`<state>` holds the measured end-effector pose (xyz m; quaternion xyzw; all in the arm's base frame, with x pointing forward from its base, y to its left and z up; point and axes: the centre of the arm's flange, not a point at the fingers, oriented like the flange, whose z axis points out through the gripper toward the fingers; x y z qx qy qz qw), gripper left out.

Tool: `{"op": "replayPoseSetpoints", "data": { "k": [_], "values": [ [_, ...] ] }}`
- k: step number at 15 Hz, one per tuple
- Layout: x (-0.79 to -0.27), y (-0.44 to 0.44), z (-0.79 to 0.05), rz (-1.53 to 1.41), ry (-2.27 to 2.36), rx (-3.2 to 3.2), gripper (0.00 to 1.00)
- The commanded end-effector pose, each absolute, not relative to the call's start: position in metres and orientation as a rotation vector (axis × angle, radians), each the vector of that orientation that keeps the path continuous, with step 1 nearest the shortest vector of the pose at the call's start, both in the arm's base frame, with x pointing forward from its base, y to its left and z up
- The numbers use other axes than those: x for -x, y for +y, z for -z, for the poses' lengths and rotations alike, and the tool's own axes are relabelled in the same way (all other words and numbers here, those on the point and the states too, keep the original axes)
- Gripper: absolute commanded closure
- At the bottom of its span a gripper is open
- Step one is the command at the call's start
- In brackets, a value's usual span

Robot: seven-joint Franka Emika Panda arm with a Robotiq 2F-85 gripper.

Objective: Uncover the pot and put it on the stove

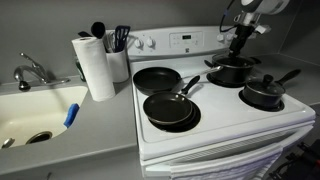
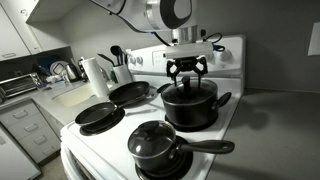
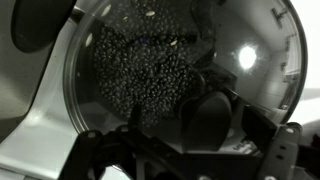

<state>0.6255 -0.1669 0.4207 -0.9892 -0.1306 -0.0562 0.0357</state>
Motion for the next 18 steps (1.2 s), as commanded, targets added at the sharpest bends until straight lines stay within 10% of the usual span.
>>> {"op": "replayPoseSetpoints", "data": {
  "k": [1, 11, 18],
  "values": [
    [-0.6326, -0.1554, -0.4128, 0.114, -0.427, 3.028, 0.0],
    [-0.6292, -0.1559, -0.4121, 0.077, -0.426, 3.054, 0.0],
    [-0.6296, -0.159, -0.418, 0.073, -0.441, 3.091, 0.58]
  ]
}}
